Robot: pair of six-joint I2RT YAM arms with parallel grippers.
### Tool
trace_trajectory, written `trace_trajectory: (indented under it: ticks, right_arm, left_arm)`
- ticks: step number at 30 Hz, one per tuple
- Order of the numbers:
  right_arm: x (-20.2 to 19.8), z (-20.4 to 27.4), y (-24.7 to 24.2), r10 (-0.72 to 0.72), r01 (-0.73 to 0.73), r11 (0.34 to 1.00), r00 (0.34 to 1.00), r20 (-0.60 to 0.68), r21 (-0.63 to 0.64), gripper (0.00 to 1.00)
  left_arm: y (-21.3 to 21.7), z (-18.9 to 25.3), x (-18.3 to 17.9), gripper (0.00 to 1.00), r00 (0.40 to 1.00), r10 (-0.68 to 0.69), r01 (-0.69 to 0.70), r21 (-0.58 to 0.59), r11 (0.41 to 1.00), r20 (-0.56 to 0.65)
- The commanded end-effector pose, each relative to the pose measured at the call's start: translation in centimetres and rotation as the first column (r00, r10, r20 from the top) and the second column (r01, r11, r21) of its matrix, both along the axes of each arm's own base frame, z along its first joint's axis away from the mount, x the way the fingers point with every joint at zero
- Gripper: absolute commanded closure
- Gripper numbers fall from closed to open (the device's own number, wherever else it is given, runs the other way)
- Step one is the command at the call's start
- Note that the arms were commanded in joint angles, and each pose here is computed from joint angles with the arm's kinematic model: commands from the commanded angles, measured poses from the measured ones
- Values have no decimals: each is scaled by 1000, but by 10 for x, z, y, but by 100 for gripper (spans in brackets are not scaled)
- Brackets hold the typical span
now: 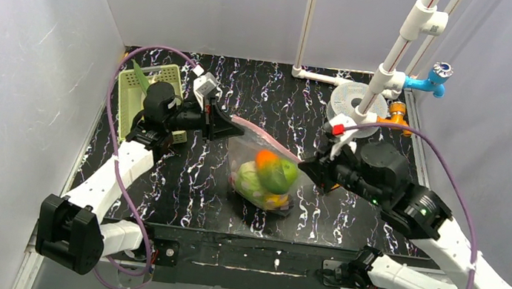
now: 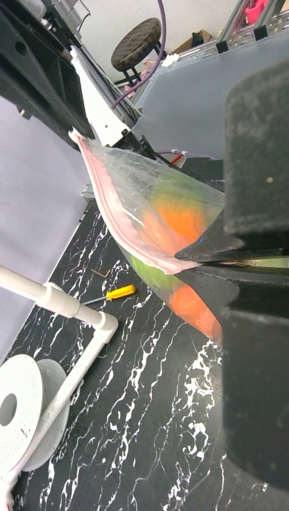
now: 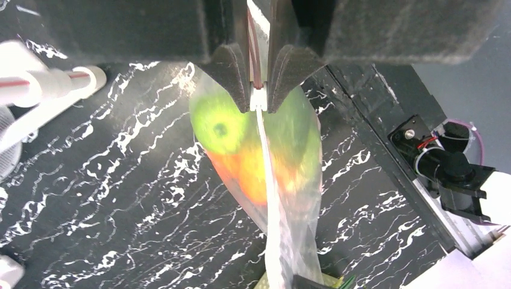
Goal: Place the food in the zip-top bag and seal the zipper
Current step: Zip the zipper food storage bag at the center of the board, then place the zipper food storage bag at the center of the board.
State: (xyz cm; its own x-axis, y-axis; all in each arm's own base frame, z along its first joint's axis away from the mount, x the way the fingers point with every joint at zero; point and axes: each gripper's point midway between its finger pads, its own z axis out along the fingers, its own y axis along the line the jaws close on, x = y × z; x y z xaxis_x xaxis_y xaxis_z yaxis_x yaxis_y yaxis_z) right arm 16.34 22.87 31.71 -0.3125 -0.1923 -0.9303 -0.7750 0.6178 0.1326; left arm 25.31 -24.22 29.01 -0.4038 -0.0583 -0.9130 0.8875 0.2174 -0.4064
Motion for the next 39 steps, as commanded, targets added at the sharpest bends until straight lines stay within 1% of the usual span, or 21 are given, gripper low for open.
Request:
trace_trajectory:
  ticks: [1, 3, 8, 14, 21, 23, 27, 29, 31, 34, 36, 39]
  right_arm:
    - [-10, 4, -39, -96, 96, 995, 995, 18, 21, 99]
    - [-16, 3, -43, -94, 93, 995, 996, 10, 33, 99]
    - [-17, -7, -52, -123, 123, 992, 992, -8, 0, 99]
    - [-17, -6, -46, -104, 104, 995, 994, -16, 3, 99]
    - [-12, -2, -40, -104, 104, 995, 995, -10, 2, 99]
    - [-14, 2, -39, -90, 90, 996, 996, -15, 7, 99]
    - [-24, 17, -32, -33, 34, 999, 999, -39, 41, 99]
    - [-28, 25, -27, -9, 12, 998, 999, -46, 68, 99]
    - [-38, 32, -18, 61, -54, 993, 996, -60, 105, 99]
    - [-47, 39, -7, 136, -125, 984, 987, -82, 126, 99]
    - [-54, 41, 0, 191, -178, 976, 976, -102, 124, 99]
    - [-70, 45, 8, 299, -284, 952, 943, -147, 114, 99]
  left_arm:
    - [17, 8, 28, 100, 990, 135, -136, 1, 991, 50]
    - [17, 8, 28, 100, 990, 135, -135, 0, 991, 46]
    - [16, 5, 30, 100, 991, 129, -129, -1, 992, 24]
    - [13, 6, 28, 100, 995, 97, -97, -15, 995, 2]
    - [16, 8, 26, 100, 993, 117, -117, 2, 993, 19]
    - [15, 15, 19, 100, 995, 91, -91, -4, 996, 40]
    - [17, 31, 3, 100, 990, 73, -71, -24, 997, 123]
    - [22, 39, -1, 100, 978, 109, -107, -21, 994, 180]
    - [26, 47, -7, 100, 967, 129, -129, -13, 992, 221]
    - [27, 48, -19, 100, 970, 84, -101, 66, 993, 227]
    - [30, 46, -28, 100, 978, 77, -99, 107, 989, 193]
    - [45, 60, -41, 100, 966, 173, -199, 130, 971, 191]
